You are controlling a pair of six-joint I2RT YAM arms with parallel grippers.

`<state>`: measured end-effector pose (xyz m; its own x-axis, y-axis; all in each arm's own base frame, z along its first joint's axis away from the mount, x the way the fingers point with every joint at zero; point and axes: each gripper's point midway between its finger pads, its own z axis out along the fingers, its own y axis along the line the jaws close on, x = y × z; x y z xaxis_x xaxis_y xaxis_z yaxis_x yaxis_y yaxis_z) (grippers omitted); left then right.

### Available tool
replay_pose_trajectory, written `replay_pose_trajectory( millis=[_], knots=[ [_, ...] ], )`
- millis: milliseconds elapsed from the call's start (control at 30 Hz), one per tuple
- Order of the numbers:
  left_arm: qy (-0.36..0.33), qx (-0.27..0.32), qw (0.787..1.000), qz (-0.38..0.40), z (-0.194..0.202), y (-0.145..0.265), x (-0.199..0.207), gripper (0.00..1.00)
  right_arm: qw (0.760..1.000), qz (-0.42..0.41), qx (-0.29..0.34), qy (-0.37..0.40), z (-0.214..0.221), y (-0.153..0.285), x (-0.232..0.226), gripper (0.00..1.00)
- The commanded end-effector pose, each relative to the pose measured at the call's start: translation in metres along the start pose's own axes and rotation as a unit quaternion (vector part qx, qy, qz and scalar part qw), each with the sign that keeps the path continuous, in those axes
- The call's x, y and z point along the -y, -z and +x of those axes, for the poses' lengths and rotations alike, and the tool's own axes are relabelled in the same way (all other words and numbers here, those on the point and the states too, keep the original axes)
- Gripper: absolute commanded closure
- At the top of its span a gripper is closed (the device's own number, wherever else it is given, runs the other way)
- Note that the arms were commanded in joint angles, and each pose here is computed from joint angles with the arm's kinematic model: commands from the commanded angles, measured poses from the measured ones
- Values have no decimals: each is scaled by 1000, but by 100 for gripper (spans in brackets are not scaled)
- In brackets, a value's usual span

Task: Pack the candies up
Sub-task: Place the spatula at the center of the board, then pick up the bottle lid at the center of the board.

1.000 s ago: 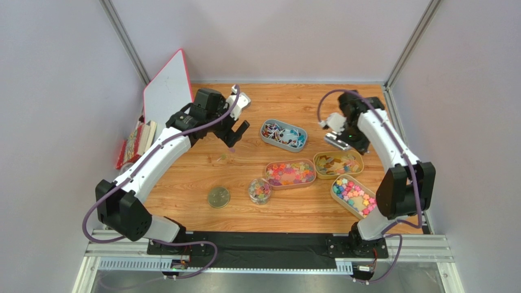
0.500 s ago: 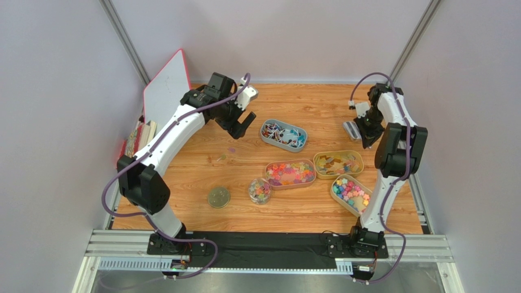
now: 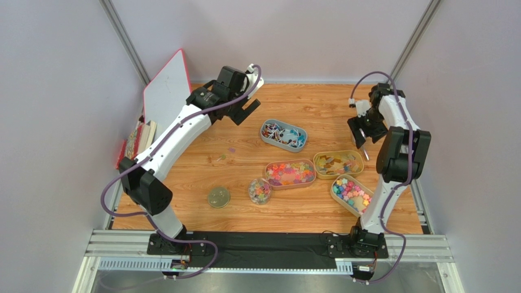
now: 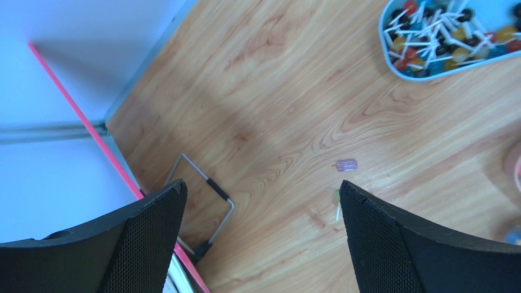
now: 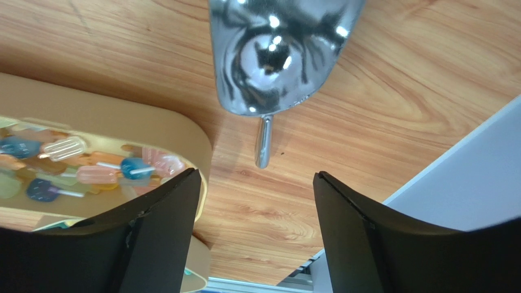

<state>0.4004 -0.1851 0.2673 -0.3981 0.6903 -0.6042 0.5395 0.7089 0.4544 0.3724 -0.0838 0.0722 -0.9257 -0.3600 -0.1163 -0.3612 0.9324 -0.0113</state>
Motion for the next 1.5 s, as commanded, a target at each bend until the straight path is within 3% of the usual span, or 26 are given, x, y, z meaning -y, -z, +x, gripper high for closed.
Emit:
replay_pose_trajectory(
  millis=[0,67,133,167,233,367,433,633,700,800,933,1000,1067,1133,1167,1300,1467],
  knots=[
    [-34,57,996,66,-9,46,9,0,991,2,131,18,-31,66,-11,25],
    [-60,55,992,92,9,50,22,0,980,-56,185,55,-39,86,-40,23],
    [-51,55,992,101,29,68,21,0,959,-94,243,114,-37,118,-72,13],
    [-43,62,991,110,35,75,23,0,932,-136,281,182,-40,129,-102,0],
    [-24,79,991,103,56,92,17,0,904,-127,311,264,-32,149,-132,0],
    [-46,105,987,112,89,111,33,0,866,-134,229,424,-5,127,-209,0],
    [-26,102,988,112,104,120,36,0,853,-155,214,451,3,125,-235,0],
    [17,101,993,52,140,145,16,0,742,-186,182,618,0,108,-346,0],
    [39,101,994,30,147,155,8,0,725,-210,172,633,-8,95,-372,0],
    [85,88,992,-20,158,166,-7,0,700,-229,192,648,-28,90,-418,0],
    [114,47,988,-87,185,176,-26,0,638,-226,248,693,-46,82,-479,0],
    [137,34,981,-137,198,185,-39,0,598,-227,253,725,-38,73,-510,0],
    [159,13,969,-187,210,188,-53,0,577,-237,248,741,-31,57,-537,0],
    [206,11,958,-198,215,190,-59,0,566,-251,239,748,-24,46,-551,0],
    [227,7,959,-168,211,179,-53,1,557,-265,232,752,-17,39,-563,0],
    [359,-24,923,-134,215,164,-60,2,543,-262,231,764,-12,22,-584,0],
    [344,22,923,-170,199,168,-86,1,546,-246,247,762,-25,9,-601,0]
  ],
)
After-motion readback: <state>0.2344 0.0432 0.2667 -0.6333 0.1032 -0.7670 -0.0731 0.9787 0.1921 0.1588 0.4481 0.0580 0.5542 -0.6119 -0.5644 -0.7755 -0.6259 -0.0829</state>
